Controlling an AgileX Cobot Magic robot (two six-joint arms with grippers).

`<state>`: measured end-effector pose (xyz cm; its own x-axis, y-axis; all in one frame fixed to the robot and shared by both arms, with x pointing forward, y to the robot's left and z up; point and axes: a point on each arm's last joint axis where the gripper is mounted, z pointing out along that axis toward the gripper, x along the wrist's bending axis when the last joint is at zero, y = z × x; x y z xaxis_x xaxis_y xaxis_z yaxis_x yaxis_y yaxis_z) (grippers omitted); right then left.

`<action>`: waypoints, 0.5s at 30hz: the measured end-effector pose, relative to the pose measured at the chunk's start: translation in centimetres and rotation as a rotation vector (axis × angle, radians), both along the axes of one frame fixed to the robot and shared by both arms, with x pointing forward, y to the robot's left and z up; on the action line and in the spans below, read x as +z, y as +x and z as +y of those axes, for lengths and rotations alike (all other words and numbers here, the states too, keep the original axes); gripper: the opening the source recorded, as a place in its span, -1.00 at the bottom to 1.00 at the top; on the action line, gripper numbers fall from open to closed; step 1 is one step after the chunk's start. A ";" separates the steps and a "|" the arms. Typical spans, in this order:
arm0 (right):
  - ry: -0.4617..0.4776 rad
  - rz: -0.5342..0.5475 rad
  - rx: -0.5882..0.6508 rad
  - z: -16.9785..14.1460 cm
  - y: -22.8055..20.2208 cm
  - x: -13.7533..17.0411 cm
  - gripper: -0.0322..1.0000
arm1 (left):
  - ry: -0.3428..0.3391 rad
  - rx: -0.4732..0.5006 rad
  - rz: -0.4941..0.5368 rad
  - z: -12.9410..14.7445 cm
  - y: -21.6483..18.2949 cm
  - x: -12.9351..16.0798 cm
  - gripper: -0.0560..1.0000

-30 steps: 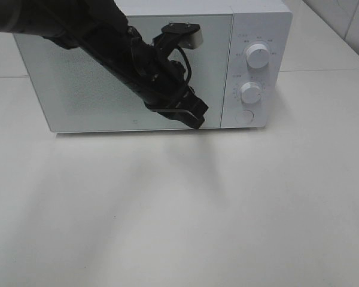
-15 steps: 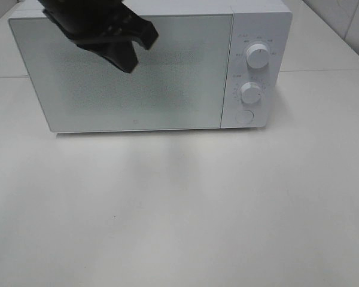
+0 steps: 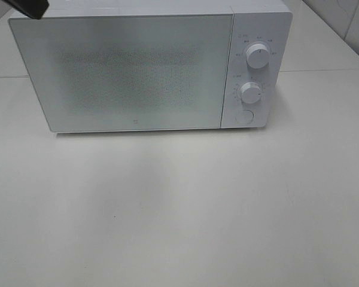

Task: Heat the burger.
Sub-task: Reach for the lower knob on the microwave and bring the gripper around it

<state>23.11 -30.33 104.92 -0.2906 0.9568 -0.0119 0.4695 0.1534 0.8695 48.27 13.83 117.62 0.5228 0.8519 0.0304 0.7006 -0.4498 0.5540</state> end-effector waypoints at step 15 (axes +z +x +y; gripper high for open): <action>0.000 0.000 0.000 0.0 0.0 0.0 0.47 | -0.004 0.151 -0.177 7.5 -8.1 3.1 -0.89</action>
